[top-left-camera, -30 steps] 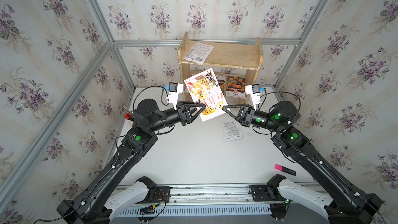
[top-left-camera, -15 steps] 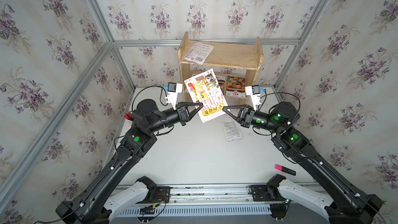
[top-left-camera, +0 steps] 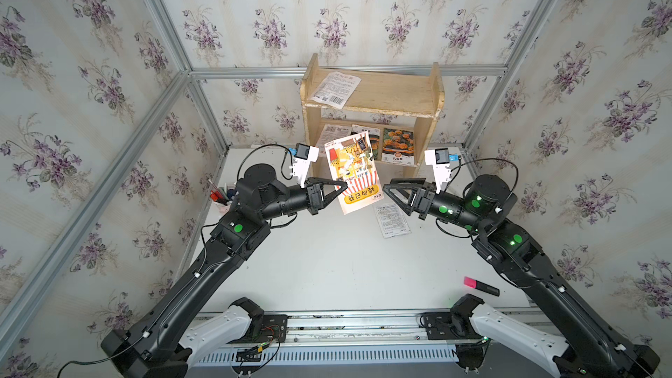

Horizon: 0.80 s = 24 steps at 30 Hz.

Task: Take the seed bag off the shelf
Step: Pick up the seed packet from the shelf, then place the seed packet at the center of the board.

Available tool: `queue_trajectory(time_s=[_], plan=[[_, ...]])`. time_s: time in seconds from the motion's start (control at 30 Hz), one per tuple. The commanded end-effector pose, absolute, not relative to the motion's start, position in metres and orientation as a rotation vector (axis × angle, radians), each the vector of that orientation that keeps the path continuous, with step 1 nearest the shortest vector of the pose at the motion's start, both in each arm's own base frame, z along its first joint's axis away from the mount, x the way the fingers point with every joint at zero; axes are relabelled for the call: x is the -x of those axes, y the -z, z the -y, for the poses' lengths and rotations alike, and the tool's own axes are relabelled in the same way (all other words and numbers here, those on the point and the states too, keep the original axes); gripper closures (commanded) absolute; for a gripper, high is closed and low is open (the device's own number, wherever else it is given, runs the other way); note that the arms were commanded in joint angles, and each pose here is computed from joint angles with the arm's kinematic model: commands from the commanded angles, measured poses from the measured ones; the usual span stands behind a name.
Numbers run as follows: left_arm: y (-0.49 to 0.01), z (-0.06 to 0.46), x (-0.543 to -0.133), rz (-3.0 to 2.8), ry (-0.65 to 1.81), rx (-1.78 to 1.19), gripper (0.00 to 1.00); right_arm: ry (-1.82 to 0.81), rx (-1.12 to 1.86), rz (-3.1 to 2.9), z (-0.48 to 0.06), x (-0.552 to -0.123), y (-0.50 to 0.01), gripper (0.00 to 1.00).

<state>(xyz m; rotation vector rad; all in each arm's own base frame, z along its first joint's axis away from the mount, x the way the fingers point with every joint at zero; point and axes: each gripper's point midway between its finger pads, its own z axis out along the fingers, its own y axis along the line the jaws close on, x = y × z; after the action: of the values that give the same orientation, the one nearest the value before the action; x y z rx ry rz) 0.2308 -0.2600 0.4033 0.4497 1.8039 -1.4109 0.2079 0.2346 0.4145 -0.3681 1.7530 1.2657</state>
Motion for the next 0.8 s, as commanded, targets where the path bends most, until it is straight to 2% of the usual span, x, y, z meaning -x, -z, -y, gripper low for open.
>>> queue_trajectory(time_s=[0.0,0.07,0.43,0.77], plan=[[-0.383,0.263,-0.227,-1.868,1.404,-0.501,1.0,-1.07,0.343,-1.862,-0.214,-0.212,-0.386,0.1],[-0.366,0.264,-0.23,-1.919,1.392,-0.491,1.0,-1.031,0.337,-1.897,-0.208,-0.209,-0.377,0.01],[-0.272,0.278,-0.257,-2.15,1.352,-0.432,1.0,-0.892,0.265,-2.069,-0.183,-0.202,-0.307,0.0],[-0.198,0.289,-0.288,-2.321,1.269,-0.376,1.0,-0.823,0.216,-2.115,-0.17,-0.2,-0.277,0.0]])
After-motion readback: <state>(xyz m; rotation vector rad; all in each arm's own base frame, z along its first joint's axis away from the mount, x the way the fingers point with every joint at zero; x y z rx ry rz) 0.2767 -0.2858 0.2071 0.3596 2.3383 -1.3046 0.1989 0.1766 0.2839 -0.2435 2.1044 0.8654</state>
